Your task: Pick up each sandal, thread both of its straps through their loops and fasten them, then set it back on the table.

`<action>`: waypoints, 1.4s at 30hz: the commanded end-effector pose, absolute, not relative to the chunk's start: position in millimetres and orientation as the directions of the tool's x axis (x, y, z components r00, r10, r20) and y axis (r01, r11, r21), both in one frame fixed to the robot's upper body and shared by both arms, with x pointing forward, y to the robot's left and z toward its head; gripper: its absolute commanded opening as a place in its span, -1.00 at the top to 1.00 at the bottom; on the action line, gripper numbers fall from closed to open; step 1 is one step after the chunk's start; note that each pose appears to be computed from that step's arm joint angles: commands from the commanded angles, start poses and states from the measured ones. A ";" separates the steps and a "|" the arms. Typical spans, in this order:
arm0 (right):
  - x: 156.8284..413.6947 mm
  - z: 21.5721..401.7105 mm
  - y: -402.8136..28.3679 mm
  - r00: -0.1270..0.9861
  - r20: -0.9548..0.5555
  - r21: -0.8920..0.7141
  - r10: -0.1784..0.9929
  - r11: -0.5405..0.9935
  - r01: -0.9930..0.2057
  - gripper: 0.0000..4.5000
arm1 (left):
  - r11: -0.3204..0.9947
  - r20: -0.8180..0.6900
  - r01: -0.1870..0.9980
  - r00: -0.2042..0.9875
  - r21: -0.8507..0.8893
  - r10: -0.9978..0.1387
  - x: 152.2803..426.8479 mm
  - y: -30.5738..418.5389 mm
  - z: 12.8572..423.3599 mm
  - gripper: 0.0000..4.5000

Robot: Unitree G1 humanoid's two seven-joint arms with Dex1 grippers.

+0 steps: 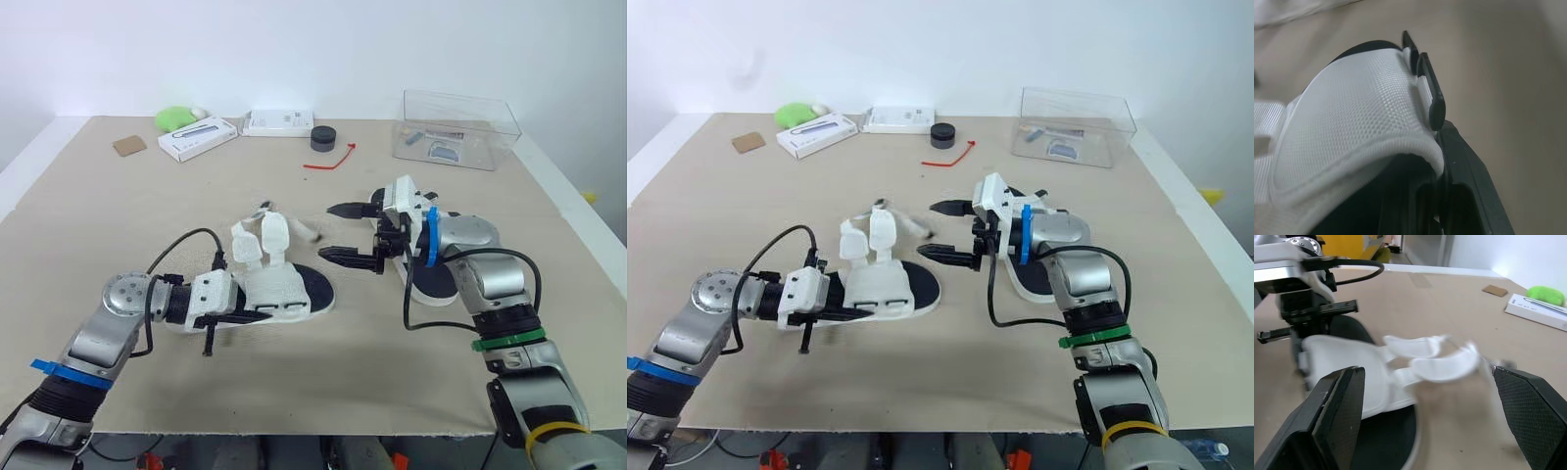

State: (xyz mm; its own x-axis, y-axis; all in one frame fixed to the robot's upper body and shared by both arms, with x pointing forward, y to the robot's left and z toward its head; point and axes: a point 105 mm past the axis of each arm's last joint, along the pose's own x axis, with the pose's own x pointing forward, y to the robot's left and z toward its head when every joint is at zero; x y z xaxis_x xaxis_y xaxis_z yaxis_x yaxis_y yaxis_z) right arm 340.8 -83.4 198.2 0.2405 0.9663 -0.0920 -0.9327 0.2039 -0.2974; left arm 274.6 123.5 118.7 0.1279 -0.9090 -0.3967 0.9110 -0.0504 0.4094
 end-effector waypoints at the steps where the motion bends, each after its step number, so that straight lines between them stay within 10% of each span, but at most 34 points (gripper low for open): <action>1: 335.5 212.5 -84.4 0.237 -0.060 -0.340 0.970 0.204 -0.918 -1.00 | -0.103 -0.421 0.882 0.114 0.460 -0.900 278.7 121.4 114.1 0.99; 39: 333.4 208.6 -85.5 0.251 -0.105 -0.338 0.962 0.203 -0.919 -1.00 | -0.173 -0.450 0.882 0.048 0.438 -0.892 264.1 126.7 107.9 0.99; 42: 333.4 207.7 -86.4 0.252 -0.107 -0.336 0.962 0.204 -0.920 -1.00 | -0.168 -0.442 0.884 0.048 0.437 -0.896 264.1 126.3 109.1 0.36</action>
